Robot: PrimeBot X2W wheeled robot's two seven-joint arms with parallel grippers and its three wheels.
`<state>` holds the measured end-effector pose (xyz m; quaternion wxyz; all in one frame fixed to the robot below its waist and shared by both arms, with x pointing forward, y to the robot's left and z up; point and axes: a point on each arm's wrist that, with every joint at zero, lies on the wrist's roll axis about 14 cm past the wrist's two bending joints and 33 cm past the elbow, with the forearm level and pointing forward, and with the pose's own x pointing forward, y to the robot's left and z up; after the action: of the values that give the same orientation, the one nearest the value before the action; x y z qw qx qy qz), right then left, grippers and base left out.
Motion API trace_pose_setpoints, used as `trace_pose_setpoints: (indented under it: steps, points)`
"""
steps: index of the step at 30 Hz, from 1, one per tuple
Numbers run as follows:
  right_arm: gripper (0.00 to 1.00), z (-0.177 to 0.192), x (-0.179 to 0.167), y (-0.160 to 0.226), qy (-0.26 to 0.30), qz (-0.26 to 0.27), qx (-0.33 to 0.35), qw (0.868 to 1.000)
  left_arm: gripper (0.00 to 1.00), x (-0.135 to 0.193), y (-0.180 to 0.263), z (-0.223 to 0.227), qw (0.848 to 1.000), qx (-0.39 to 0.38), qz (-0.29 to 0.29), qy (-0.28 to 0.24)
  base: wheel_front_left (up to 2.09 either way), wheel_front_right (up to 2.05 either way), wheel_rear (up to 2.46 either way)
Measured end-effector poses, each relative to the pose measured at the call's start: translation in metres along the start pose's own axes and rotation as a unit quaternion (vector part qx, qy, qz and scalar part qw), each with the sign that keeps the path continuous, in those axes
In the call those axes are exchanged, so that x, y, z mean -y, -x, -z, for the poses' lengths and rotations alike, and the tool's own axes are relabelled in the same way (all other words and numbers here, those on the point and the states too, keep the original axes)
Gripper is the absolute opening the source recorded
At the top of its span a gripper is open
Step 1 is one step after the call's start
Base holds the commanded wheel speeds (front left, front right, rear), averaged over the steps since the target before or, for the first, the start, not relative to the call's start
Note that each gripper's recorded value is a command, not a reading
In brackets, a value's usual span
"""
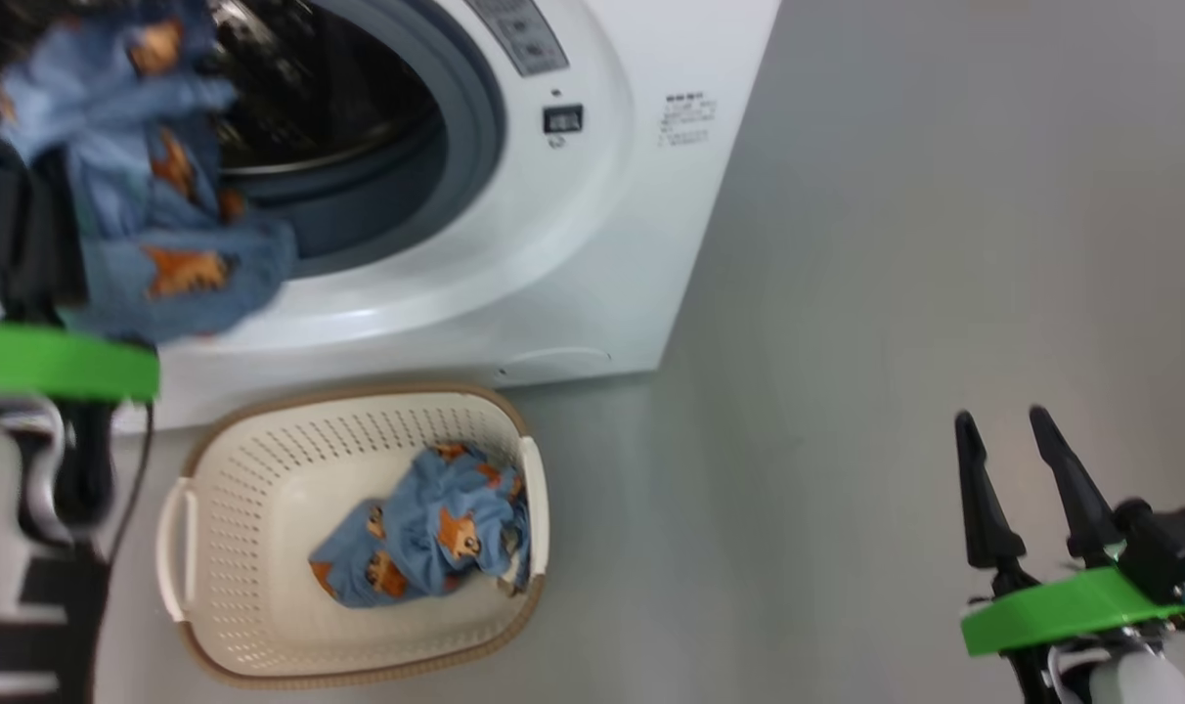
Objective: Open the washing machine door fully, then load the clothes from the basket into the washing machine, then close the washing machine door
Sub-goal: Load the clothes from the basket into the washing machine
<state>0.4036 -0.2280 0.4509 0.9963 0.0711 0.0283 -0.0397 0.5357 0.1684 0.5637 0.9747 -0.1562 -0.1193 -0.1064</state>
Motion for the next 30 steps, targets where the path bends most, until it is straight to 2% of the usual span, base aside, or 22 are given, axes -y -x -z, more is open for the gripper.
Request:
trace_pose_setpoints:
  steps: [10,15,20,24,25,26,27,28,30]
  points:
    - [1.0,0.015,0.006,-0.012,0.0,0.014,-0.017,1.0,0.0,-0.024,-0.052,0.086,0.994,-0.106,-0.023,-0.002,0.0,0.0,0.0]
    - [1.0,0.018,0.012,-0.012,0.003,0.025,-0.022,0.999,0.0,-0.028,-0.073,0.113,0.99,-0.142,-0.025,-0.014,0.0,0.0,0.0]
    - [1.0,0.023,0.019,-0.01,0.009,0.035,-0.031,0.999,0.0,-0.028,-0.099,0.118,0.99,-0.139,-0.021,-0.021,0.0,0.0,0.0]
    - [1.0,0.029,0.023,-0.009,0.006,0.043,-0.04,0.998,0.0,-0.023,-0.131,0.091,0.996,-0.085,-0.013,-0.02,0.0,0.0,0.0]
    - [1.0,0.031,0.026,-0.008,0.006,0.047,-0.043,0.998,0.25,-0.023,-0.141,0.081,0.998,-0.061,-0.012,-0.02,0.0,0.0,0.0]
    - [1.0,0.032,0.027,-0.008,0.007,0.048,-0.044,0.998,0.76,-0.023,-0.142,0.083,0.998,-0.061,-0.012,-0.021,0.0,0.0,0.0]
    - [1.0,0.031,0.027,-0.009,0.008,0.049,-0.043,0.998,0.76,-0.021,-0.142,0.087,0.998,-0.064,-0.009,-0.024,0.0,0.0,0.0]
    - [1.0,0.03,0.028,-0.01,0.008,0.05,-0.04,0.998,1.0,-0.019,-0.141,0.091,0.997,-0.068,-0.008,-0.025,0.0,0.0,0.0]
    - [1.0,0.029,0.029,-0.01,0.008,0.051,-0.039,0.998,1.0,-0.018,-0.141,0.096,0.997,-0.071,-0.01,-0.02,0.0,0.0,0.0]
